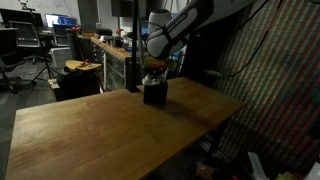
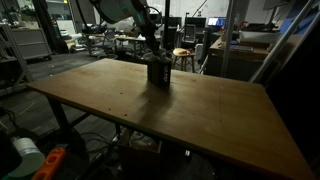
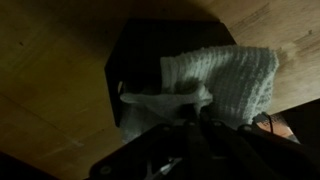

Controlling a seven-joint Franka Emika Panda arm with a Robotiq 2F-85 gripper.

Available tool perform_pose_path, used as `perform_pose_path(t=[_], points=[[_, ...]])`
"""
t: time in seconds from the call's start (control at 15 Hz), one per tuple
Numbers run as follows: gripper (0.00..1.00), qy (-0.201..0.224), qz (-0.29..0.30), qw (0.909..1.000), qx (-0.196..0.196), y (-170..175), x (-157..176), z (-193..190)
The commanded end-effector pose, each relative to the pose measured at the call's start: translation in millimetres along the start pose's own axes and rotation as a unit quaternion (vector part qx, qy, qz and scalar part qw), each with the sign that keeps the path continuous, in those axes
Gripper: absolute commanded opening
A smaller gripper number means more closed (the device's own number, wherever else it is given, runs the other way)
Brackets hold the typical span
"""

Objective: Stuff the towel into the box

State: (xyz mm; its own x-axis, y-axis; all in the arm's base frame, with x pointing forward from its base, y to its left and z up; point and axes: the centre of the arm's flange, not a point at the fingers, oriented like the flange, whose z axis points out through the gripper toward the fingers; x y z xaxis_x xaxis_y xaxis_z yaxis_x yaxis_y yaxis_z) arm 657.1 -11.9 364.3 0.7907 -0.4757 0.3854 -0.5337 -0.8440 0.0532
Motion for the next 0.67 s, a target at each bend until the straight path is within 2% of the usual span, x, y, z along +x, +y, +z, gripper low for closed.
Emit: perform_pose_path(t=[0.0, 0.27, 0.6], points=[[0.01, -0.004, 0.002, 0.9997, -0.023, -5.6, 2.5, 38.2], [0.01, -0.022, -0.001, 0.999, -0.04, -0.7, -4.4, 68.1], [0.01, -0.022, -0.005, 0.9985, -0.05, -0.3, -4.6, 74.4]])
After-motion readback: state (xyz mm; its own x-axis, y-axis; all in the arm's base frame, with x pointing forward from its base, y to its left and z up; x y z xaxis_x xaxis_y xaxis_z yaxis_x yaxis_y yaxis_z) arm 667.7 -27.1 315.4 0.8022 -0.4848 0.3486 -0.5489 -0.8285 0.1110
